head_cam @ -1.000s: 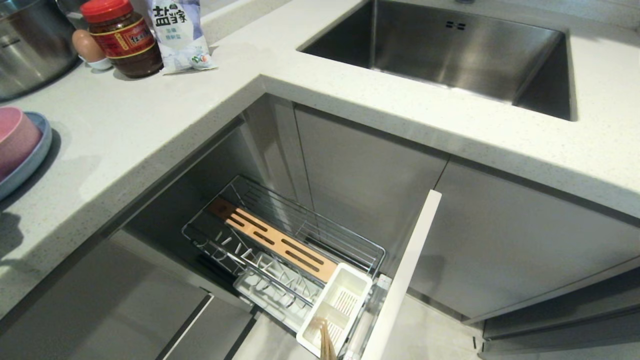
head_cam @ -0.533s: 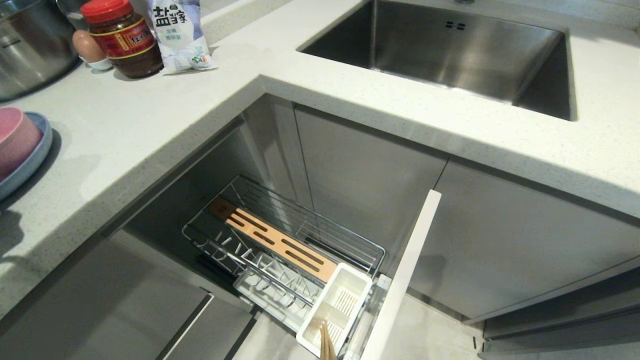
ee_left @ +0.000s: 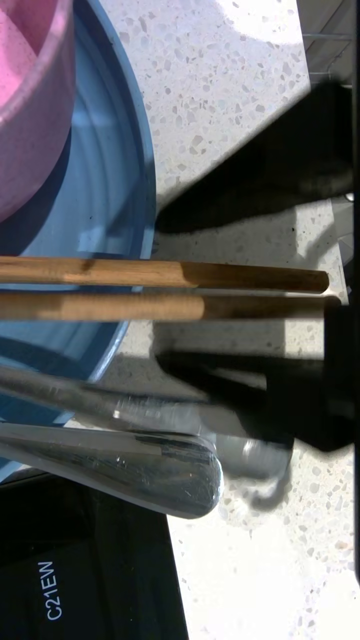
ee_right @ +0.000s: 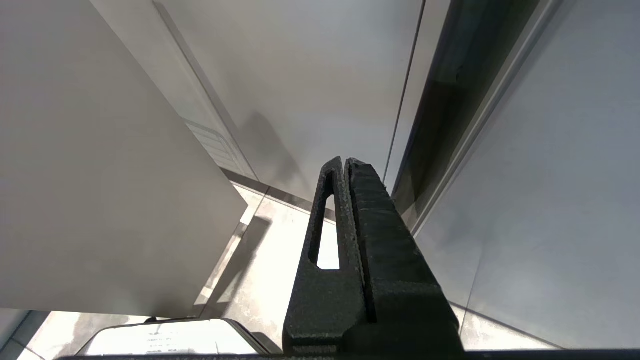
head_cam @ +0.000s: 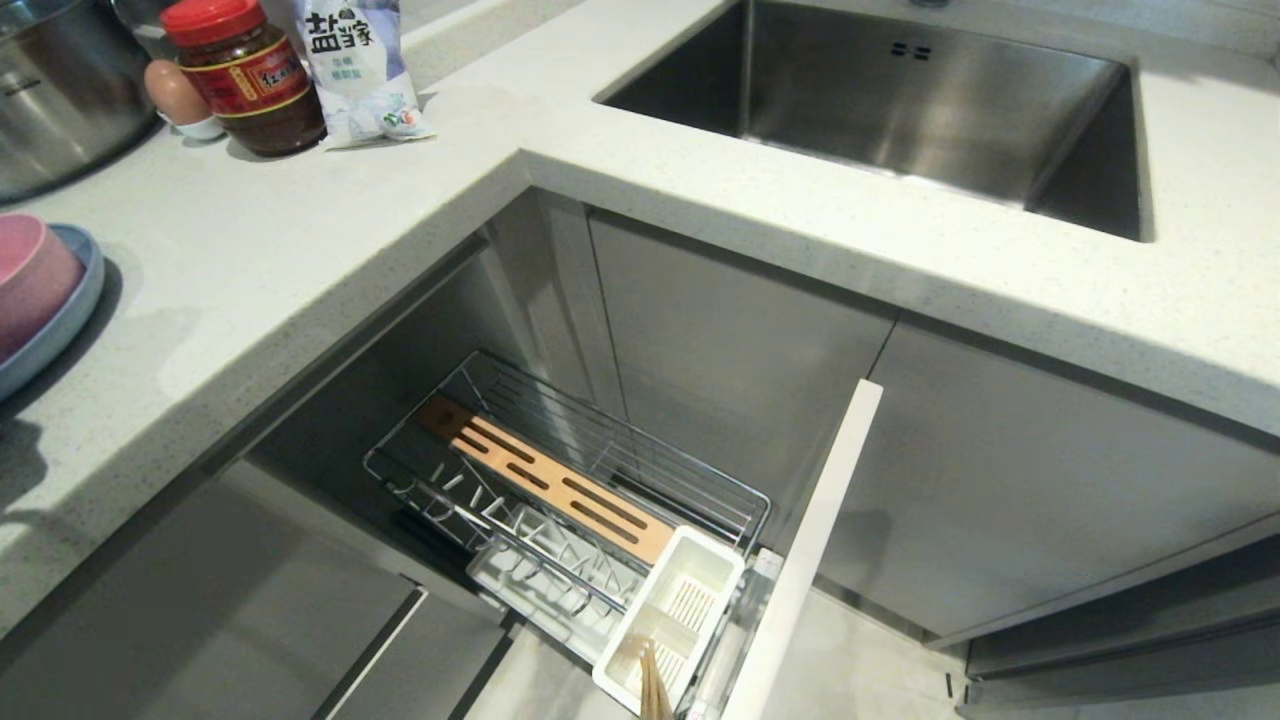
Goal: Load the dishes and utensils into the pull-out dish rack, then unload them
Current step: Close the cupboard
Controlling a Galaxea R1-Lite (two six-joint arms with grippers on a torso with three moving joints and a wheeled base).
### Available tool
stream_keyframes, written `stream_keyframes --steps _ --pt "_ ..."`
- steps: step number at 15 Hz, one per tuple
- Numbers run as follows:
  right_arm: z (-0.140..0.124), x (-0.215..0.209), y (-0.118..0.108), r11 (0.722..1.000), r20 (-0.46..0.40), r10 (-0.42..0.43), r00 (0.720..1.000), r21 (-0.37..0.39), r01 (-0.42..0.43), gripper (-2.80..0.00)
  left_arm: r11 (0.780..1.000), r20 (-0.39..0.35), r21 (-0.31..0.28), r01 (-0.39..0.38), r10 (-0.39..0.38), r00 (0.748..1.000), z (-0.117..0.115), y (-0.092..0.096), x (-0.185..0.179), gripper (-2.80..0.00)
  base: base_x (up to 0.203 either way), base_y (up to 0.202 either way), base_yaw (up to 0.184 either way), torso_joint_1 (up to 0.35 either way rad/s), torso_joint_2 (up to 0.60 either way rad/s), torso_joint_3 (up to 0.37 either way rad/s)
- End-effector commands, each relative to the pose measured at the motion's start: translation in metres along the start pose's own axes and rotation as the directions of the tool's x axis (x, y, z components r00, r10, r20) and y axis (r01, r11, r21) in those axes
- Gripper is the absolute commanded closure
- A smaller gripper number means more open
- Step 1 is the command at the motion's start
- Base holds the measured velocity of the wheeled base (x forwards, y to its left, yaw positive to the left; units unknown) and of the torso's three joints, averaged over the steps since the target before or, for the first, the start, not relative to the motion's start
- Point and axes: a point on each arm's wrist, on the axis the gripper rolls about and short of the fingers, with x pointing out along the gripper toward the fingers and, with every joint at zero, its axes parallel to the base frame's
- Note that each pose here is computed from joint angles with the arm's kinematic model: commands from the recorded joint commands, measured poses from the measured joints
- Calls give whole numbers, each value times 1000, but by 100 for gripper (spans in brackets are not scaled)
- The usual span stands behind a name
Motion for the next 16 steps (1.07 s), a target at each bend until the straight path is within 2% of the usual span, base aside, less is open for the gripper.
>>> stream_keyframes --steps 1,5,9,12,16 --pt "0 0 0 1000 5 0 1000 1 0 0 1000 2 -4 -1 1 1000 0 1 -2 -280 0 0 0 0 0 0" --pt "0 0 0 1000 5 0 1000 1 0 0 1000 15 -11 9 -9 1000 -2 3 -8 -280 0 0 0 0 0 0" --pt "0 0 0 1000 5 0 1000 1 0 0 998 24 -18 67 -66 998 -7 9 -23 -280 0 0 0 0 0 0" --pt "0 0 0 1000 4 1 1000 1 -1 0 997 -17 -7 71 -71 997 -16 16 -34 -280 0 0 0 0 0 0" --pt "0 0 0 1000 5 1 1000 1 -1 0 994 -12 -20 104 -104 995 -30 29 -54 -280 0 0 0 0 0 0"
